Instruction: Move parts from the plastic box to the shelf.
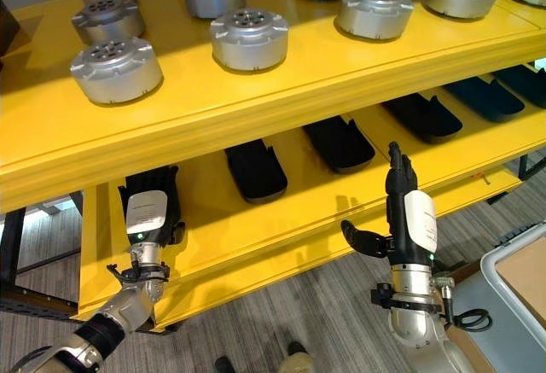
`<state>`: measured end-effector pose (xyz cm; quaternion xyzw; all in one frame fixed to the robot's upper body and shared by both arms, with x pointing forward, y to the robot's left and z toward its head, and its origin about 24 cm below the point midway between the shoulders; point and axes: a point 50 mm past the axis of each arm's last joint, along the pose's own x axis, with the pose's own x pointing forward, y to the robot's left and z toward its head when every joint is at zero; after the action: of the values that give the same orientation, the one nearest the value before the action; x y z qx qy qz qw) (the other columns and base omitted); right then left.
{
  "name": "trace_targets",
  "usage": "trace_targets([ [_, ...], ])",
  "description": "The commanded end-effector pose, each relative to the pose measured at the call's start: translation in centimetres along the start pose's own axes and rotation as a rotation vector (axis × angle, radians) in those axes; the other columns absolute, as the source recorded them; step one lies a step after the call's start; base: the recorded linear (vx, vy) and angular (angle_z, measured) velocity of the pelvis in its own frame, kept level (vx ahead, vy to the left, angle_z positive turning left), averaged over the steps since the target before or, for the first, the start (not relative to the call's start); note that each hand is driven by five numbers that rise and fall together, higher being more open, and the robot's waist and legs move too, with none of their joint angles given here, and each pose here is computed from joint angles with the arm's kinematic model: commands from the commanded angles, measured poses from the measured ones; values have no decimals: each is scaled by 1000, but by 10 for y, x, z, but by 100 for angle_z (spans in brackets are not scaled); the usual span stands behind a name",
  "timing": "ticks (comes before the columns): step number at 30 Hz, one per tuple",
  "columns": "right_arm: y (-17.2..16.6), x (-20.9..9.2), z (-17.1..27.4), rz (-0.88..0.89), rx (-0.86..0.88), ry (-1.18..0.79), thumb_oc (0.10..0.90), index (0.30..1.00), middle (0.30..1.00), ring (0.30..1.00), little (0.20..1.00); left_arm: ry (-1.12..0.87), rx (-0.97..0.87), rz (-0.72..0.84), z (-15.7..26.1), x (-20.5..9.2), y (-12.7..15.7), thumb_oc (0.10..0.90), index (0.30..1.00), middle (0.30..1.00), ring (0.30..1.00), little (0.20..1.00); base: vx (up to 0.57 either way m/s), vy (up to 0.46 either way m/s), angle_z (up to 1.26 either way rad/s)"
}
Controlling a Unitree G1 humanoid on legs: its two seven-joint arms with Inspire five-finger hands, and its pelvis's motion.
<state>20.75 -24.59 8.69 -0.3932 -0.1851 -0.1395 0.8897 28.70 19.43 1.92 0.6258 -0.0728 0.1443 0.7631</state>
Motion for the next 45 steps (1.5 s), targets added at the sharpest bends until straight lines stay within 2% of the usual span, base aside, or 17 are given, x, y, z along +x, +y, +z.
trace_targets([
  [1,-19,20,25,-98,31,-167,900,1000,1000,1000,1000,30,120,267,-17,30,41,900,1000,1000,1000,1000,0,0,0],
  [6,-19,16,24,-115,21,-149,900,1000,1000,1000,1000,101,143,347,-33,29,51,900,1000,1000,1000,1000,-8,-6,1],
  [12,-18,16,25,-118,22,-136,900,1000,1000,1000,1000,118,157,347,-32,31,53,900,1000,1000,1000,1000,-7,-7,3],
  [18,-17,18,26,-108,21,-128,900,1000,1000,1000,1000,111,112,235,-27,27,38,900,1000,1000,1000,1000,-2,-4,3],
  [33,-13,24,27,-49,22,-130,900,1000,1000,1000,1000,3,138,47,-8,31,21,900,1000,1000,1000,1000,0,0,0],
  [45,-18,28,29,-54,6,-136,900,1000,1000,1000,1000,177,32,-61,-20,18,3,900,1000,1000,1000,1000,0,0,0],
])
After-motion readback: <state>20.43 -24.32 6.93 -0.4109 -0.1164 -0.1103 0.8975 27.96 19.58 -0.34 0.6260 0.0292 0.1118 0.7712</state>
